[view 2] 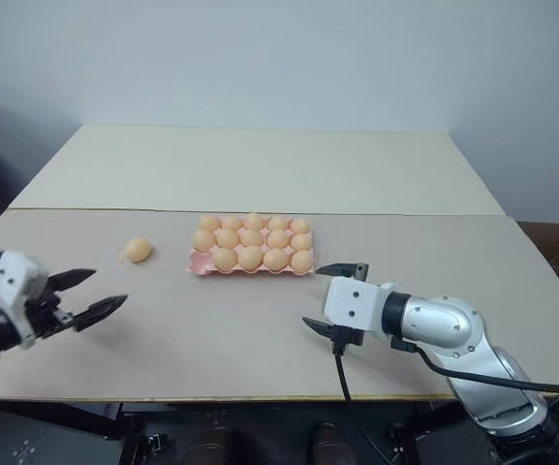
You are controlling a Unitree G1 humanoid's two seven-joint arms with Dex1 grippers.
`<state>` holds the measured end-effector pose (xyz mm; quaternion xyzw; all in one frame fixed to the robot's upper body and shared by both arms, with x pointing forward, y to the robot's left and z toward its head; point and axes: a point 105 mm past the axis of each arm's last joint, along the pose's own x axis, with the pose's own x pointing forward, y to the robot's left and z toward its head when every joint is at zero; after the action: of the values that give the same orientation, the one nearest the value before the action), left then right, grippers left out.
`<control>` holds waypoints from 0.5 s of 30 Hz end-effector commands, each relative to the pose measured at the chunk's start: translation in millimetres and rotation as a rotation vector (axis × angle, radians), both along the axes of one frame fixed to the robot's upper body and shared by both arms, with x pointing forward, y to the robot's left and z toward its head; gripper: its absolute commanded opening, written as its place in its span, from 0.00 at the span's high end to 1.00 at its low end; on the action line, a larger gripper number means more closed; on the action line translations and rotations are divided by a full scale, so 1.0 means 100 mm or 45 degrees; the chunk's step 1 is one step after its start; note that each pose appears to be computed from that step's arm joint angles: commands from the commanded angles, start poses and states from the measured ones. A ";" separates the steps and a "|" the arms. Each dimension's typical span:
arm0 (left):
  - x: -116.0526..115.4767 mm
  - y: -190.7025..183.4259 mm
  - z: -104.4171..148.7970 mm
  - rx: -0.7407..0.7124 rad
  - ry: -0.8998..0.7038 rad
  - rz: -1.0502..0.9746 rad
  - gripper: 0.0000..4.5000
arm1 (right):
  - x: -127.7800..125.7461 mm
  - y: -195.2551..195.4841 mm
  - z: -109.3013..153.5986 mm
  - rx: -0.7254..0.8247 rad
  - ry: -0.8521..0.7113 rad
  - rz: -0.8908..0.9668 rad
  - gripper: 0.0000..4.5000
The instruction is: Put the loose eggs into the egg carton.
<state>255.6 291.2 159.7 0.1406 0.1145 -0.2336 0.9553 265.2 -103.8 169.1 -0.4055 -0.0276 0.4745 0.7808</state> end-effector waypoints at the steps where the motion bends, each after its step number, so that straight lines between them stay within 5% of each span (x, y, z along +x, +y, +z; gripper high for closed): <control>1: -0.13 0.16 0.21 0.057 -0.057 0.136 0.00 | 0.00 0.06 0.10 -0.004 -0.064 0.069 0.00; 9: -0.18 0.17 0.23 0.044 -0.059 0.204 0.00 | 0.05 0.08 0.11 -0.008 -0.071 0.099 0.00; 15: 0.09 0.16 0.26 -0.042 -0.148 0.256 0.00 | 0.05 0.10 0.10 0.001 -0.071 0.103 0.00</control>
<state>256.9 304.0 180.2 0.1253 0.0868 -0.1450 0.9776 272.0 -97.7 169.9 -0.4081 -0.0414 0.4953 0.7658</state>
